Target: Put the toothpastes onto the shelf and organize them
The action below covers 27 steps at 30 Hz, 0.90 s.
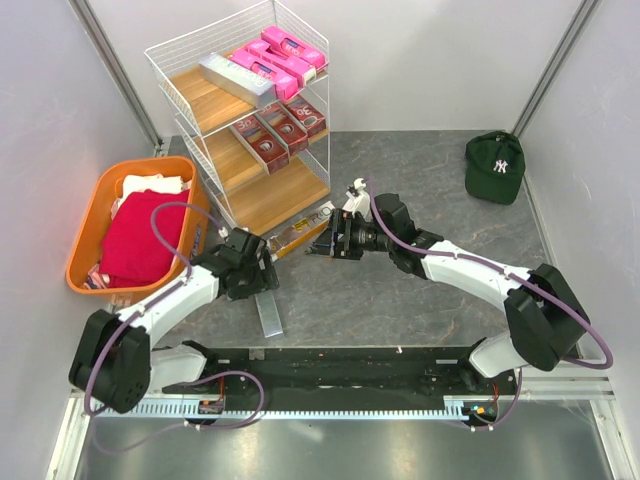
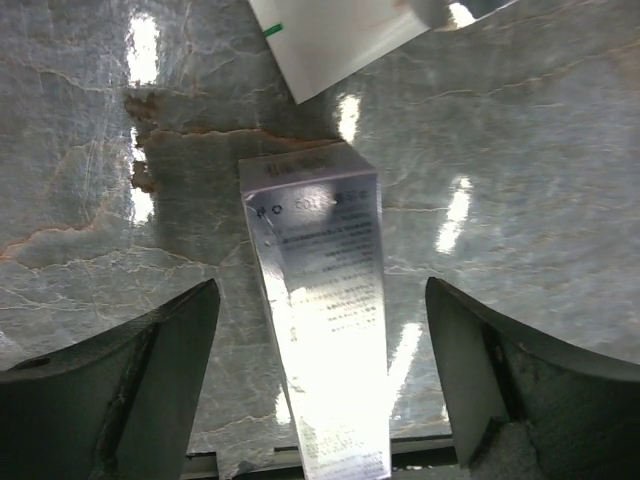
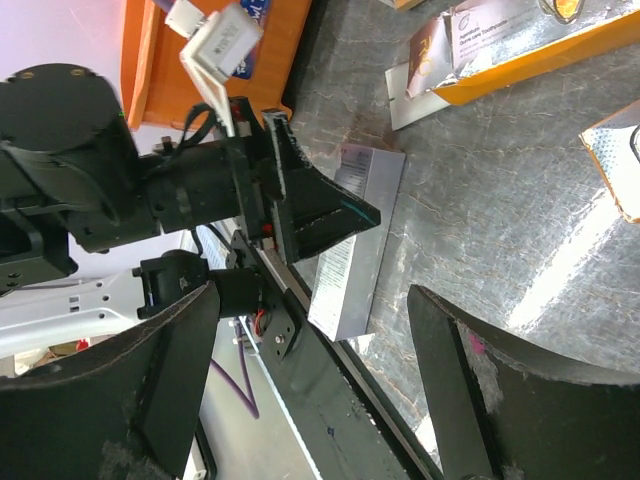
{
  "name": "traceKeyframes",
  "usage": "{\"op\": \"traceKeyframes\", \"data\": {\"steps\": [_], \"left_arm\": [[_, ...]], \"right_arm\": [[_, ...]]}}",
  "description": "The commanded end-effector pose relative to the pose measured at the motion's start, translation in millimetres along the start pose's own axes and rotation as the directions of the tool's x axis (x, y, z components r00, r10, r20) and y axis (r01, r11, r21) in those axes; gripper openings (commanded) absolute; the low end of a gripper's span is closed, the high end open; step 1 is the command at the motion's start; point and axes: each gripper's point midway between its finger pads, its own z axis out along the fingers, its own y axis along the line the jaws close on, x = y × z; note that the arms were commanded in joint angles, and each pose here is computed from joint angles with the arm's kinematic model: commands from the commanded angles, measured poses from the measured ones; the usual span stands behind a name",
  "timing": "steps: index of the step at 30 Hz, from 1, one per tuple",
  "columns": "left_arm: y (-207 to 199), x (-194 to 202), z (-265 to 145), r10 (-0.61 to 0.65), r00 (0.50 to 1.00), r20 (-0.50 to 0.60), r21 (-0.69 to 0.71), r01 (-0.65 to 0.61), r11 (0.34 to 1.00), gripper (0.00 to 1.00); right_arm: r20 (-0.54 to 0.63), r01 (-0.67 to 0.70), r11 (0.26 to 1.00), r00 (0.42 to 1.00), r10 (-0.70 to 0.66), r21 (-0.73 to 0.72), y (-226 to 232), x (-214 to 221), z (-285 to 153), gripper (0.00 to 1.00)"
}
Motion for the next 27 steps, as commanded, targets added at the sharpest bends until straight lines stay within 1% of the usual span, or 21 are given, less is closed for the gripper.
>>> {"op": "traceKeyframes", "data": {"steps": [1, 3, 4, 5, 6, 8, 9, 12, 16, 20, 22, 23, 24, 25, 26, 27], "left_arm": [[0, -11, 10, -0.007, 1.000, 0.030, -0.041, 0.009, 0.999, 0.82], [-6, -12, 15, -0.002, 1.000, 0.029, -0.016, 0.002, 1.000, 0.73], [-5, -7, 19, -0.002, 1.000, 0.010, -0.017, 0.002, 1.000, 0.71], [-8, -8, 21, -0.002, 1.000, 0.015, -0.004, 0.002, 1.000, 0.68], [-9, -6, 24, 0.000, 1.000, 0.005, 0.000, 0.000, 1.000, 0.59], [-11, -4, 29, 0.005, 1.000, -0.008, 0.004, -0.005, 1.000, 0.52], [-11, -3, 31, 0.014, 1.000, -0.016, 0.006, -0.014, 1.000, 0.46], [-16, -8, 28, 0.027, 1.000, -0.005, 0.025, -0.027, 0.999, 0.40], [-28, -25, 10, 0.008, 0.998, 0.067, 0.086, -0.014, 0.996, 0.36], [-42, -41, -14, -0.049, 0.989, 0.143, 0.182, 0.022, 0.983, 0.33], [-50, -51, -29, -0.093, 0.978, 0.189, 0.248, 0.044, 0.968, 0.32], [-49, -55, -33, -0.119, 0.972, 0.203, 0.266, 0.062, 0.962, 0.32], [-48, -55, -35, -0.149, 0.968, 0.203, 0.285, 0.087, 0.955, 0.31], [-54, -63, -46, -0.174, 0.956, 0.235, 0.342, 0.087, 0.936, 0.30], [-51, -69, -49, -0.228, 0.944, 0.237, 0.364, 0.131, 0.922, 0.29], [-51, -64, -50, -0.246, 0.946, 0.213, 0.402, 0.144, 0.904, 0.29]], "right_arm": [[0.021, 0.034, 0.999, 0.999, -0.034, -0.005, 0, -4, 4, 0.84], [0.018, 0.032, 0.999, 0.999, -0.032, -0.004, -1, -2, 4, 0.84], [0.018, 0.030, 1.000, 0.999, -0.030, -0.002, -2, -2, 4, 0.84], [0.017, 0.031, 1.000, 0.999, -0.031, -0.001, -2, -2, 4, 0.84], [0.017, 0.031, 1.000, 0.999, -0.031, -0.001, -2, -2, 4, 0.84], [0.019, 0.031, 1.000, 0.999, -0.031, 0.000, -2, -3, 4, 0.84], [0.020, 0.032, 0.999, 0.999, -0.032, -0.001, -1, -3, 4, 0.84], [0.020, 0.038, 0.999, 0.999, -0.038, 0.003, -1, -4, 3, 0.85], [0.033, 0.061, 0.998, 0.998, -0.061, 0.017, 1, -8, -1, 0.85], [0.048, 0.097, 0.994, 0.994, -0.099, 0.052, 2, -10, -4, 0.85], [0.072, 0.133, 0.988, 0.988, -0.138, 0.074, 5, -14, -6, 0.85], [0.070, 0.144, 0.986, 0.986, -0.150, 0.089, 4, -13, -8, 0.85], [0.092, 0.155, 0.982, 0.982, -0.165, 0.109, 5, -16, -10, 0.85], [0.091, 0.181, 0.977, 0.977, -0.192, 0.110, 10, -14, -10, 0.85], [0.091, 0.192, 0.973, 0.975, -0.204, 0.126, 9, -12, -10, 0.85], [0.105, 0.208, 0.969, 0.969, -0.222, 0.132, 13, -14, -13, 0.85]]}}
